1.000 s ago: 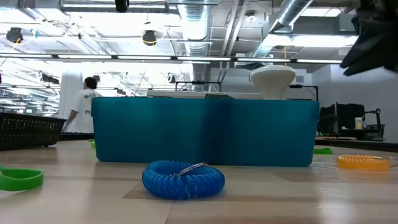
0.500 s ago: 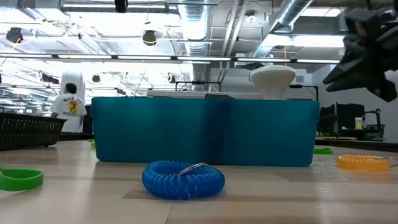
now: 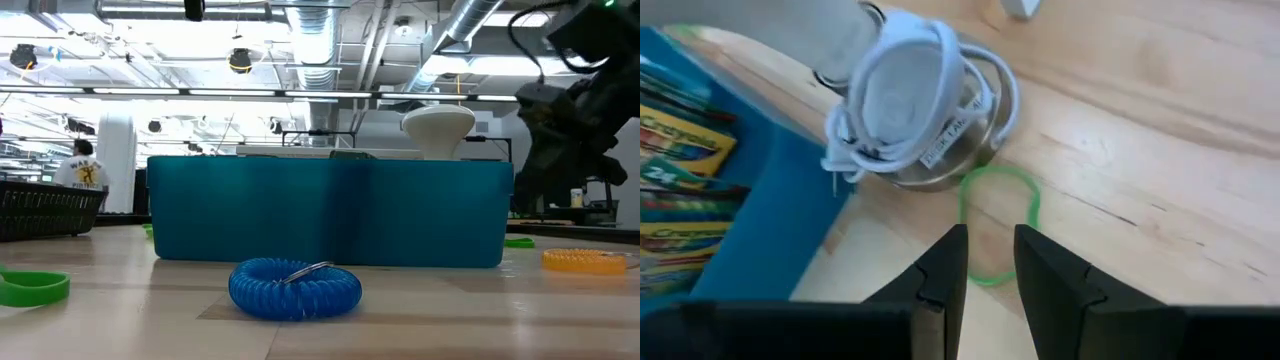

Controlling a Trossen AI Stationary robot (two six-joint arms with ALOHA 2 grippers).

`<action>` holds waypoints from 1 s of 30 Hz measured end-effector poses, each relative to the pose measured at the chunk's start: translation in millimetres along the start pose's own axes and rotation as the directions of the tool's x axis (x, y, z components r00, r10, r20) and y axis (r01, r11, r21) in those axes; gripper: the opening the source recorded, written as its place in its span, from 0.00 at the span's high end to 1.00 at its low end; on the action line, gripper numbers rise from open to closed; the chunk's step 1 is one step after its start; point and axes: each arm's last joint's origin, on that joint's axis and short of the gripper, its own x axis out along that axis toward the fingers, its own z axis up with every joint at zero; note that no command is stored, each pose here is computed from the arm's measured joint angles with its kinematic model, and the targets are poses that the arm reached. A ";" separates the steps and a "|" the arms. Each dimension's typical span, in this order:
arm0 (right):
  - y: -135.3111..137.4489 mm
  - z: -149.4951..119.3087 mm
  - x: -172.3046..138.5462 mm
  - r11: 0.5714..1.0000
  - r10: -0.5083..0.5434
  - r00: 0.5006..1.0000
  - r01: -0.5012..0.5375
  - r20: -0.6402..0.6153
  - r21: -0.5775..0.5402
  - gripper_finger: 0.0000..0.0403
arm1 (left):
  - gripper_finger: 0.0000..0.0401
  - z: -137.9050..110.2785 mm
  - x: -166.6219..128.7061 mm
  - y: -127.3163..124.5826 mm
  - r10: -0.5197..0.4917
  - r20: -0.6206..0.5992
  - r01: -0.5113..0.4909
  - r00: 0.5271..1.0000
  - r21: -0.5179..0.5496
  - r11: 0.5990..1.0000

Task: Pick & Place Office Desk Supplies
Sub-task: Put the green rubber band into the yellow bin

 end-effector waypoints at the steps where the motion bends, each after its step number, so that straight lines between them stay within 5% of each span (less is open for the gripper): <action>1: 0.6 0.8 2.7 1.000 -0.001 1.000 0.001 -0.013 0.004 0.79 | 0.61 0.0 0.0 0.0 0.000 0.000 0.000 1.000 0.000 1.000; 13: 1.2 0.6 35.8 0.994 -0.089 0.986 0.097 -0.143 0.051 0.79 | 0.61 0.3 0.0 -0.3 -0.003 0.003 0.003 1.000 -0.001 1.000; 30: -1.1 -9.9 54.0 0.978 -0.204 0.962 0.193 -0.184 -0.075 0.81 | 0.61 0.2 0.0 -0.3 -0.003 0.003 0.003 1.000 -0.001 1.000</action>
